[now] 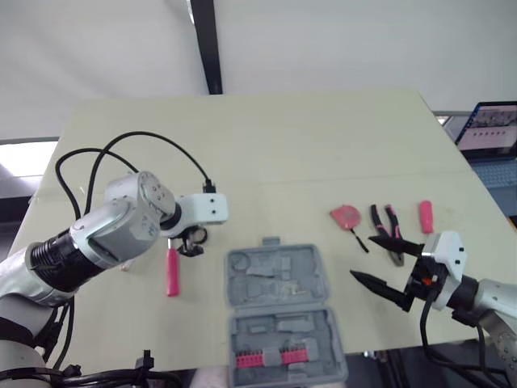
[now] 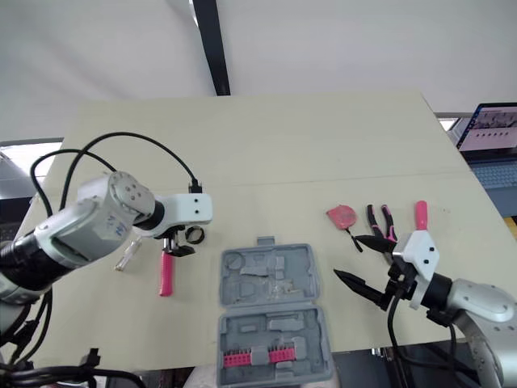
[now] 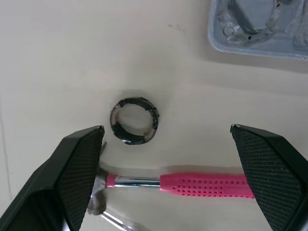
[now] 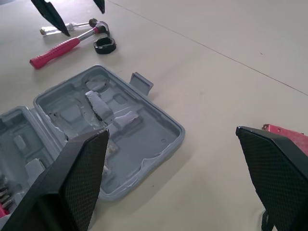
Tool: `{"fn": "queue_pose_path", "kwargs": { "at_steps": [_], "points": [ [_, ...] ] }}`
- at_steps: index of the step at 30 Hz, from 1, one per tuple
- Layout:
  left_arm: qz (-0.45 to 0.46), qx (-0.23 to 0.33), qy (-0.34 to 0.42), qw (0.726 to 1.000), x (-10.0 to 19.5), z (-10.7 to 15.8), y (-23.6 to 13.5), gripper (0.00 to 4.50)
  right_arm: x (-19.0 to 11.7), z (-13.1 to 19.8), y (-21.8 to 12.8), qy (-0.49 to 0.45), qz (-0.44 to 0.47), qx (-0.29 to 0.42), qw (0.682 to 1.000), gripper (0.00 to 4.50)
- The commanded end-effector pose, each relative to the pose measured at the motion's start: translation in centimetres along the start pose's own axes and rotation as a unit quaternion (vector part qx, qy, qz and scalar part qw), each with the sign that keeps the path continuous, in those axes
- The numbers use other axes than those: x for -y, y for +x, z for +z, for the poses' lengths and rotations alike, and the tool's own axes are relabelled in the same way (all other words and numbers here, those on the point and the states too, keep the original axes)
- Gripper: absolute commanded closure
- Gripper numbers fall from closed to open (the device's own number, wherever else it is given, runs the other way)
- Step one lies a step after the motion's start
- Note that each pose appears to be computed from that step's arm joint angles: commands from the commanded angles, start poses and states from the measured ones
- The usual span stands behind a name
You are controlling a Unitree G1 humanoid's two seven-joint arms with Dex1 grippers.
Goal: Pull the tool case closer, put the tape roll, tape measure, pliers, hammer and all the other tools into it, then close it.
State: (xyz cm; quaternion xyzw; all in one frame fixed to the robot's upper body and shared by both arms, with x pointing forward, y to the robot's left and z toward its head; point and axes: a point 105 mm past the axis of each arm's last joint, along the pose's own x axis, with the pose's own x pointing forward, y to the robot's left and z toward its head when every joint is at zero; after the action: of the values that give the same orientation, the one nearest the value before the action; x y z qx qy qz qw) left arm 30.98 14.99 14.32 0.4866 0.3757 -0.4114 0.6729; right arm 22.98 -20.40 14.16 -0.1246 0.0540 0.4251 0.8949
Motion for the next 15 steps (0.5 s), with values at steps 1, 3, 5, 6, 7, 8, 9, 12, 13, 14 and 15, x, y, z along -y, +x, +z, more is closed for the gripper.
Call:
{"fn": "queue_pose_path", "kwargs": {
  "at_steps": [1, 3, 5, 6, 7, 8, 9, 12, 13, 14, 15],
  "points": [
    [0.023, -0.002, -0.001, 1.000, -0.8, 0.4, -1.0, 0.00, 0.1, 0.9, -0.7, -0.015, 0.000, 0.006, 1.000, 0.05],
    [0.028, -0.003, 0.000, 1.000, -0.9, 0.6, -0.8, 0.00, 0.1, 0.9, -0.8, -0.014, 0.000, 0.004, 1.000, 0.05],
    [0.033, -0.007, 0.003, 0.999, -1.0, 0.7, -0.5, 0.00, 0.1, 0.9, -0.8, -0.013, 0.000, 0.002, 1.000, 0.05],
    [0.034, -0.007, 0.003, 0.999, -0.9, 0.8, -0.3, 0.00, 0.1, 0.9, -0.8, -0.013, -0.001, 0.000, 1.000, 0.05],
    [0.034, -0.007, 0.004, 0.999, -0.9, 0.8, 0.0, 0.00, 0.1, 0.9, -0.9, -0.013, -0.001, -0.001, 1.000, 0.05],
    [0.034, -0.007, 0.004, 0.999, -0.8, 0.9, 0.1, 0.00, 0.1, 0.9, -0.9, -0.013, -0.001, -0.001, 1.000, 0.05],
    [0.032, -0.008, 0.005, 0.999, -0.7, 0.9, 0.4, 0.00, 0.1, 0.9, -0.9, -0.013, -0.002, -0.002, 1.000, 0.05],
    [0.028, -0.015, 0.008, 0.999, -0.6, 0.7, 1.2, 0.00, 0.1, 0.9, -1.1, -0.013, -0.004, -0.006, 1.000, 0.05],
    [0.027, -0.016, 0.007, 0.999, -0.6, 0.6, 1.4, 0.00, 0.0, 1.0, -1.1, -0.013, -0.004, -0.007, 1.000, 0.05],
    [0.026, -0.018, 0.008, 0.999, -0.6, 0.6, 1.6, 0.00, 0.0, 1.0, -1.2, -0.013, -0.004, -0.008, 1.000, 0.05],
    [0.025, -0.020, 0.008, 0.999, -0.6, 0.5, 1.8, 0.00, 0.0, 1.0, -1.2, -0.014, -0.005, -0.009, 1.000, 0.05]
  ]
}}
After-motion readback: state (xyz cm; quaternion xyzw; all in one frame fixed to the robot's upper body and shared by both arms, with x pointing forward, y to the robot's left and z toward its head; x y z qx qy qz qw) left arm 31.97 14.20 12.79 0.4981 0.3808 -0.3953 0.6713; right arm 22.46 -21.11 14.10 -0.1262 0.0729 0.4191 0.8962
